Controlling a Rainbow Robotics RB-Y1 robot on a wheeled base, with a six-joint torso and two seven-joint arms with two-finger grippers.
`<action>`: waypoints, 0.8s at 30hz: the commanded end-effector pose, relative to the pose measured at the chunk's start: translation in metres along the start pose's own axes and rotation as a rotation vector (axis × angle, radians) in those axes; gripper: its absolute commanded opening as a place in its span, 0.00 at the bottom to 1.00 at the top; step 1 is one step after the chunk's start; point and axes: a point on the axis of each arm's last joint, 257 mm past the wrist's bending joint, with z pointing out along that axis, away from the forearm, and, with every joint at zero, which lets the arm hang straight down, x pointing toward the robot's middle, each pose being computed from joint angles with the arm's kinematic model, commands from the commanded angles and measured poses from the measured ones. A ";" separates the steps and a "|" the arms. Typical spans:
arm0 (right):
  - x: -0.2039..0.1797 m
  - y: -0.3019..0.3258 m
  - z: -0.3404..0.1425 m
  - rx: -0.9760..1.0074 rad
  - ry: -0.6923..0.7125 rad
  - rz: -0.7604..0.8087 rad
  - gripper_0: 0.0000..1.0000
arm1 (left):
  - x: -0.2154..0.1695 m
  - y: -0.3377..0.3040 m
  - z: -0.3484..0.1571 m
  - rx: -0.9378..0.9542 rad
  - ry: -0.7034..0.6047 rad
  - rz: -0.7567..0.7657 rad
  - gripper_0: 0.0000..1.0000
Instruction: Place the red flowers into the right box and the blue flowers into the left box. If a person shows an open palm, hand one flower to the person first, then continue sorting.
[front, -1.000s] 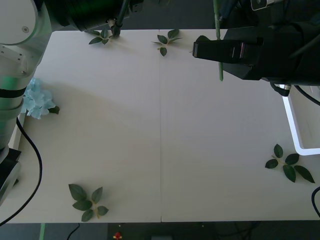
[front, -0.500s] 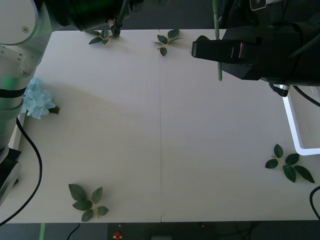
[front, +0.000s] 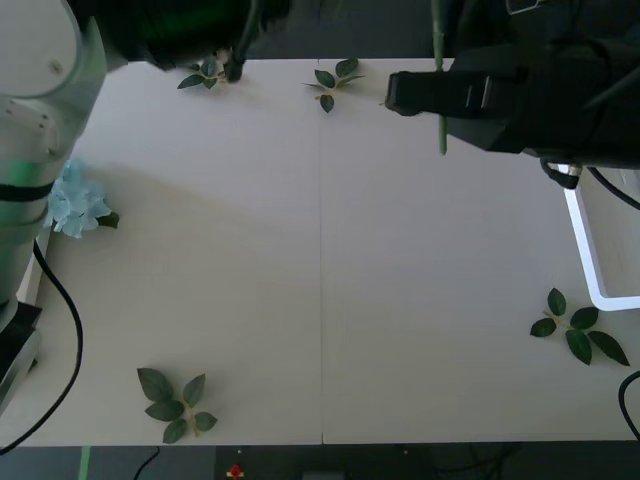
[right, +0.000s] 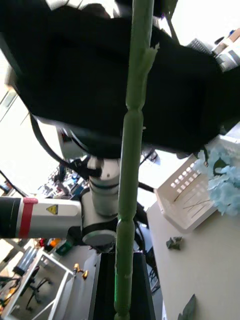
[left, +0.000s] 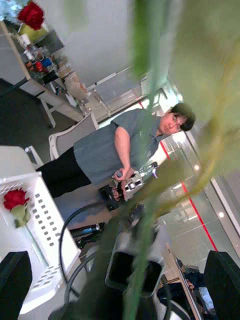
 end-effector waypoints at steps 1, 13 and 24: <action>-0.018 0.001 -0.033 0.080 -0.035 -0.077 0.00 | 0.006 0.007 -0.011 -0.032 0.009 0.101 1.00; 0.015 -0.059 -0.198 0.617 0.088 -0.072 0.00 | -0.003 0.034 -0.076 -0.148 0.120 0.129 1.00; 0.086 -0.099 -0.358 1.119 0.213 0.099 0.00 | 0.038 0.080 -0.160 -0.231 0.299 0.255 1.00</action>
